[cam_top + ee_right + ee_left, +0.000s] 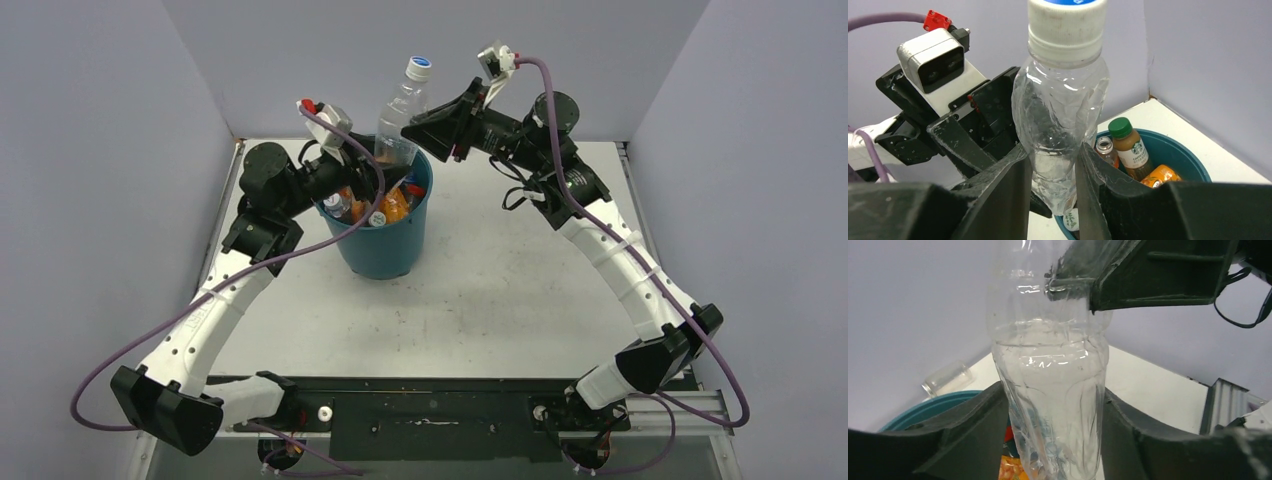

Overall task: Put the plastic bottles in the bin
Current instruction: Place the plastic bottle in the trash bin.

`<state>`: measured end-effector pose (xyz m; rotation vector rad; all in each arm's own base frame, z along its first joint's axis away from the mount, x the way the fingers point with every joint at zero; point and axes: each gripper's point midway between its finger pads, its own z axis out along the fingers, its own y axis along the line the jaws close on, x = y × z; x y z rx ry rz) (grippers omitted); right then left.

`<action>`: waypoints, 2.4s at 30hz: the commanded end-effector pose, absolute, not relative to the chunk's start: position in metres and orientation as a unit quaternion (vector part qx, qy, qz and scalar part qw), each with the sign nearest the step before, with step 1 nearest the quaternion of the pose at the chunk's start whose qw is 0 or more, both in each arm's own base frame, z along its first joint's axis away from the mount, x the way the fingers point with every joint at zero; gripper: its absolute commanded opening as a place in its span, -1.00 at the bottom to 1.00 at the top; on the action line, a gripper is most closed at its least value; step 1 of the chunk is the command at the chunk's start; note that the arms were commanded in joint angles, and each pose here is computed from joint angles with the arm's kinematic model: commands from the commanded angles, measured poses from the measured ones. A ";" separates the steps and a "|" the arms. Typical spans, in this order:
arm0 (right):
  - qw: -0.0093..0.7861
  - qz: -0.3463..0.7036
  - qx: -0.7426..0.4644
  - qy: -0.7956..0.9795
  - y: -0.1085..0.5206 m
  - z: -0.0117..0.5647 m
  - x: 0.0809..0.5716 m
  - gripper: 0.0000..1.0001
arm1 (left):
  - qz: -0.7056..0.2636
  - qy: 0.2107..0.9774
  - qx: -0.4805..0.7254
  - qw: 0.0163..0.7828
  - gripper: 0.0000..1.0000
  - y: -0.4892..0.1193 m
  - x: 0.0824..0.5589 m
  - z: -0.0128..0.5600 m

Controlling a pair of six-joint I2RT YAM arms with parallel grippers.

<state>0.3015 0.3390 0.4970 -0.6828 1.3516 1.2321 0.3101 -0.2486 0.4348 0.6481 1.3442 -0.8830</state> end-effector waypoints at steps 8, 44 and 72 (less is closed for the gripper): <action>0.590 0.497 -0.234 0.592 0.316 0.508 0.311 0.87 | -0.364 0.574 0.226 0.697 -1.00 -0.236 0.328 0.474; 0.707 0.330 0.010 0.625 0.188 0.400 0.326 0.79 | -0.245 0.687 0.007 0.684 -1.00 -0.196 0.441 0.350; 0.677 0.357 0.001 0.644 0.218 0.374 0.351 0.79 | -0.220 0.757 0.019 0.615 -0.14 -0.195 0.407 0.288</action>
